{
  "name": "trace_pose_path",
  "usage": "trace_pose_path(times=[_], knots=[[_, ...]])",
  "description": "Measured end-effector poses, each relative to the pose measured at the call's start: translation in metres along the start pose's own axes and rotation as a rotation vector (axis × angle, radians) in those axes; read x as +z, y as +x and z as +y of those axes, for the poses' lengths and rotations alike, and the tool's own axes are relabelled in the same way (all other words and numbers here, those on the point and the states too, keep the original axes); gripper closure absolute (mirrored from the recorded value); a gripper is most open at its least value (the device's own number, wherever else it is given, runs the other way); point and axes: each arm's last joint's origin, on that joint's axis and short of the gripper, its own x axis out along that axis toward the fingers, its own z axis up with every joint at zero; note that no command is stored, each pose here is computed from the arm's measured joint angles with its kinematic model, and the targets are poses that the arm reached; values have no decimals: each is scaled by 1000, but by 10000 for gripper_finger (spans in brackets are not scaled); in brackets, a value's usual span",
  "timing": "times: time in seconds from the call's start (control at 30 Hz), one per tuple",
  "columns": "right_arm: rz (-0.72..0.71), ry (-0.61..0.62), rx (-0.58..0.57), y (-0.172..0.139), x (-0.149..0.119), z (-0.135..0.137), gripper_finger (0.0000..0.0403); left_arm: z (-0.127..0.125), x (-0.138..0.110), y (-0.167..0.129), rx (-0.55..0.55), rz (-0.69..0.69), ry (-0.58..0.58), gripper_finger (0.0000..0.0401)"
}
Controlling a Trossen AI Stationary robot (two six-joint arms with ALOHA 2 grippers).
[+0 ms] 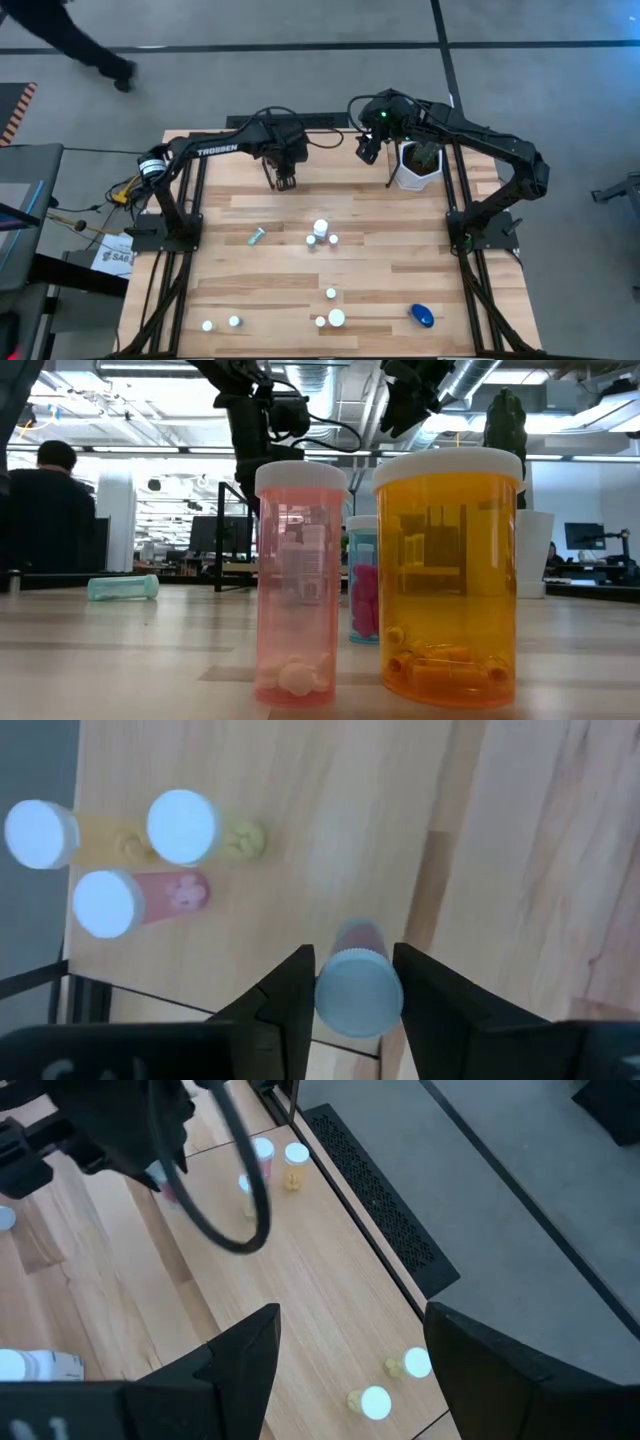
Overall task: Pick and place medicine bottles onto shelf by color
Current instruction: Put the blue pill bottle on the shelf
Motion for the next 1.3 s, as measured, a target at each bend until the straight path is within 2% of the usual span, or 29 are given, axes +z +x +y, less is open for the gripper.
trace_pose_path(times=[0.33,0.77,1.3], knots=[[0,0,0,0,0,0,133,9,1,1,18,-30,30,289],[0,0,0,0,0,0,133,6,3,0,0,-47,38,289],[0,0,0,0,0,0,133,26,-4,2,-1,-43,155,289]])
